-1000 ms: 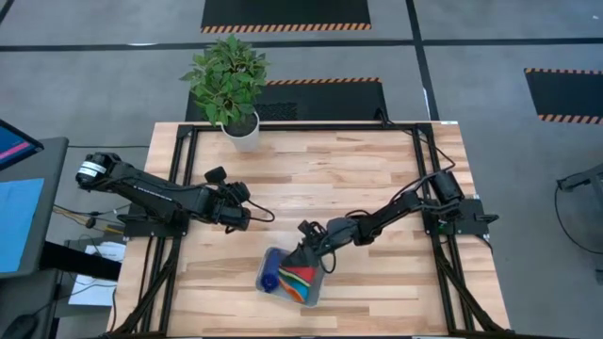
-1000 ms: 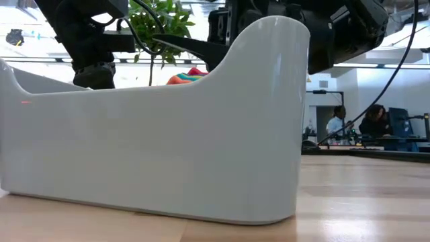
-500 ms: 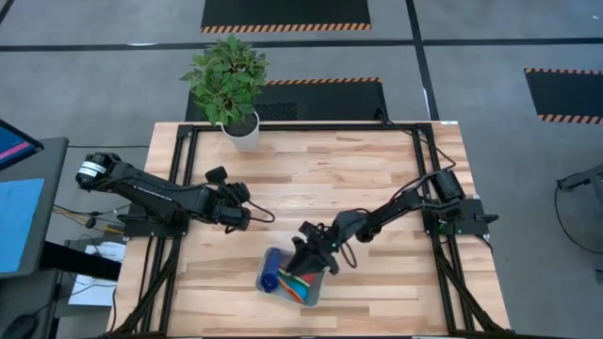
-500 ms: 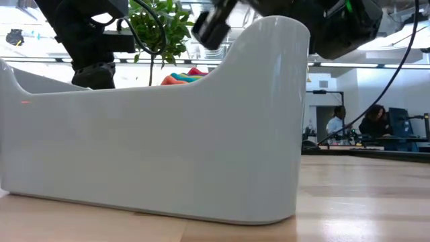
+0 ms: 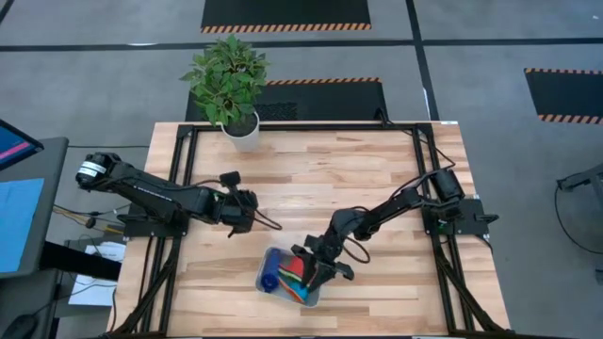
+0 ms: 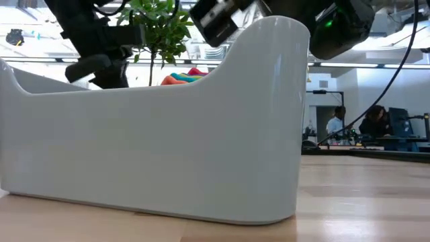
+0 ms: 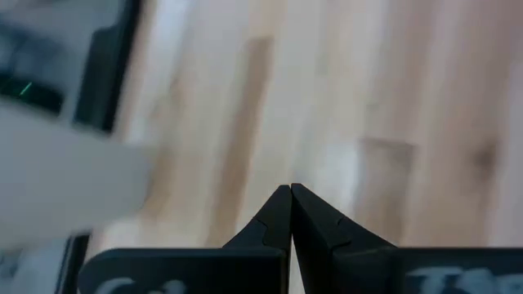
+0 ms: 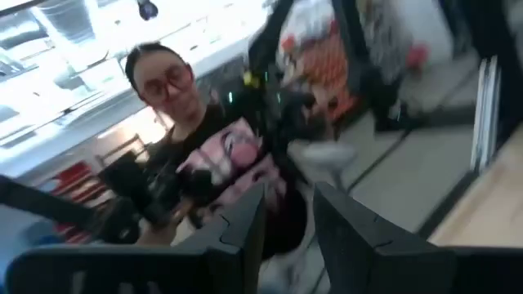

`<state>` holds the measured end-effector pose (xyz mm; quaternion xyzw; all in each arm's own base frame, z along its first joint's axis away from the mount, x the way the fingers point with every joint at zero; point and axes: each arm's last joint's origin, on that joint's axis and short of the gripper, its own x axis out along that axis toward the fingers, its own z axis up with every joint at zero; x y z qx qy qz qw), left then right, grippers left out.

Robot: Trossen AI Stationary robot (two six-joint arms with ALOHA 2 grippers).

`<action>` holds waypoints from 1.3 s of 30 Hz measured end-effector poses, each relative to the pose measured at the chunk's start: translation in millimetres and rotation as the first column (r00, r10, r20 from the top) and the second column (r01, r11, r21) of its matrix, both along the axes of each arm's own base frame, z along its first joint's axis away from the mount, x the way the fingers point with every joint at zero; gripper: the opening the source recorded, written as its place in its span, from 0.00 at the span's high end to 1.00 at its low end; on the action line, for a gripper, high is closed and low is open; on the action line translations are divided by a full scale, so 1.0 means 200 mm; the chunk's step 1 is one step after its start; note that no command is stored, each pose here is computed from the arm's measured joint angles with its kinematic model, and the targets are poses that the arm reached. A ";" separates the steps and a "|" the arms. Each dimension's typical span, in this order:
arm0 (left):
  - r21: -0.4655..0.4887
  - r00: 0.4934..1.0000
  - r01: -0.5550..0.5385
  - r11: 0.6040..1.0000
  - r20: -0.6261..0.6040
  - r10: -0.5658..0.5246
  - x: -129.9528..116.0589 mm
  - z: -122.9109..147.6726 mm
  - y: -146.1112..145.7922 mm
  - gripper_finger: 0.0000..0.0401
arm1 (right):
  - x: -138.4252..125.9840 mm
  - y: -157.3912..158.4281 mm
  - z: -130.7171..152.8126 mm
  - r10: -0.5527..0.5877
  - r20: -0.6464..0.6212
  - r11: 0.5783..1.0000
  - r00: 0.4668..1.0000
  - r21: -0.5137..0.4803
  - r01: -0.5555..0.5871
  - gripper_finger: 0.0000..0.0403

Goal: Nest measuring cups in basket
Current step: Adjust the stacked measuring cups in the gray bin

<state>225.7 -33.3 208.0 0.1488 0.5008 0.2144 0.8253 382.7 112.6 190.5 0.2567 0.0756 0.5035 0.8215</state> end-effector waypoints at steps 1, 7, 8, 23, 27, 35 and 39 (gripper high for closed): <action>-0.012 0.999 0.033 0.999 0.000 -0.033 0.01 0.00 0.00 1.00 | 0.00 0.00 -0.01 0.029 -0.029 1.000 0.999 0.000 -0.029 0.70; 0.015 0.999 0.052 0.999 0.012 -0.052 0.02 0.01 0.00 1.00 | -0.04 -0.01 0.04 0.266 -0.011 0.964 0.964 -0.020 -0.266 0.73; 0.031 0.999 0.050 0.998 0.010 -0.050 0.02 0.01 0.00 1.00 | -0.05 -0.03 0.07 0.291 -0.004 0.957 0.957 -0.023 -0.291 0.74; 0.029 0.999 -0.010 1.000 0.047 0.008 0.02 0.01 0.02 1.00 | -0.25 -0.61 0.25 0.339 0.098 0.929 0.936 -0.189 -0.317 0.75; 0.022 0.998 -0.022 1.000 0.056 0.020 0.02 0.01 0.02 1.00 | -0.37 -0.65 0.16 0.223 0.067 0.966 0.972 -0.151 -0.211 0.75; -0.033 0.988 -0.006 0.999 0.151 0.011 0.07 0.03 0.00 1.00 | -0.65 -0.55 0.08 -0.166 0.164 0.976 0.972 -0.117 0.186 0.75; -0.130 0.969 0.139 0.982 0.222 -0.108 0.12 0.05 -0.03 1.00 | -0.72 -0.44 0.03 -0.474 0.160 0.857 0.866 -0.140 0.496 0.75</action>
